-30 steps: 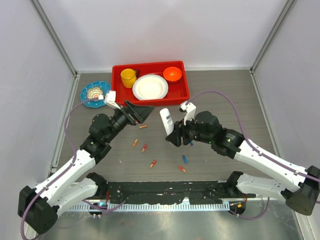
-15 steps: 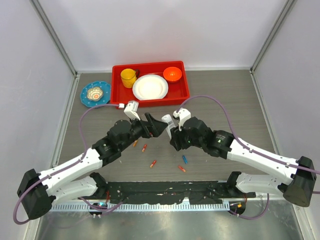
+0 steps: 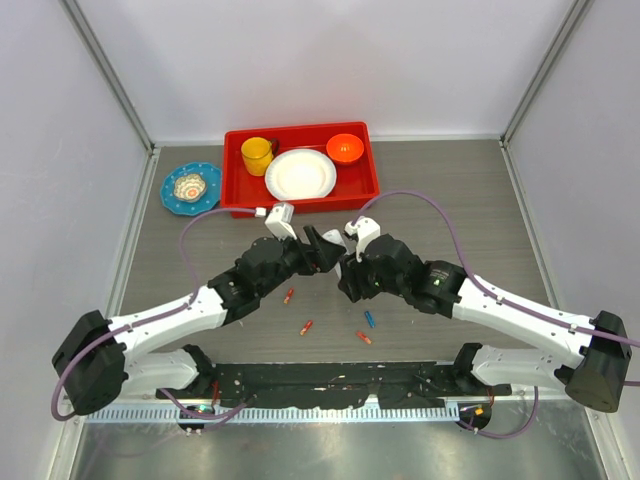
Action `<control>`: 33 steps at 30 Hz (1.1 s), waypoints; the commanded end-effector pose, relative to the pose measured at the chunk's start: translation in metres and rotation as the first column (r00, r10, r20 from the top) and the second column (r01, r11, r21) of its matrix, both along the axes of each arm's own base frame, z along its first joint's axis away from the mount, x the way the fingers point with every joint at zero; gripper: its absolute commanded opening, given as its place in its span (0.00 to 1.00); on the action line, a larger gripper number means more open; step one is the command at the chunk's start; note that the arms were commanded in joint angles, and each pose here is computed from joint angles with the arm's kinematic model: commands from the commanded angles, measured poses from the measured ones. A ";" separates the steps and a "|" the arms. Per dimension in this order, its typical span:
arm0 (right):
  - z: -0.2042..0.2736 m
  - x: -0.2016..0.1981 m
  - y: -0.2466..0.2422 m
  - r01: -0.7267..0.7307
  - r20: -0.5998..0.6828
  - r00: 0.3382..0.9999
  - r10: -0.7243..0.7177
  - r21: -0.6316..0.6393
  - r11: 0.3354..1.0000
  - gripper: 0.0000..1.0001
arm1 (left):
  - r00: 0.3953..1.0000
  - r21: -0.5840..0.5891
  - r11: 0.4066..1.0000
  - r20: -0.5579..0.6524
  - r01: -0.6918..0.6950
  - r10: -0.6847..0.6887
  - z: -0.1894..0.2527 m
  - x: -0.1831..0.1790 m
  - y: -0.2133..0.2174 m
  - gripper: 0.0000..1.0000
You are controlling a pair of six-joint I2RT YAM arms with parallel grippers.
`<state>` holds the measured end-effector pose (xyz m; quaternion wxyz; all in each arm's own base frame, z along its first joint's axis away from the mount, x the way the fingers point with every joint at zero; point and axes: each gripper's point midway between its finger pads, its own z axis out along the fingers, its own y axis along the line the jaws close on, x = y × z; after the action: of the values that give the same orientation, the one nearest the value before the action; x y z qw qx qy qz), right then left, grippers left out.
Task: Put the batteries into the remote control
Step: Adjust the remote control.
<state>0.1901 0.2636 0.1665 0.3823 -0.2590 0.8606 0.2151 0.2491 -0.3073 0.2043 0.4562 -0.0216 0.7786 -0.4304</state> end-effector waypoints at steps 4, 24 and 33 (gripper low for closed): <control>0.035 0.005 0.016 -0.006 0.051 0.999 0.000 0.114 0.993 0.20 | 0.995 -0.139 0.990 0.099 0.038 -0.025 0.047 0.004 -0.022 0.72; 0.036 0.006 0.018 -0.006 0.048 0.999 0.000 0.124 0.992 0.20 | 0.995 -0.157 0.985 0.085 0.069 -0.056 0.037 -0.001 -0.030 0.58; 0.033 0.005 0.017 -0.005 0.046 0.999 0.000 0.118 0.993 0.20 | 0.995 -0.152 0.985 0.079 0.080 -0.068 0.030 -0.006 -0.031 0.54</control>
<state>0.1888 0.2685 0.1694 0.3817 -0.2541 0.8586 0.2290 0.2452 -0.3340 0.2217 0.4569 -0.0131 0.7450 -0.4859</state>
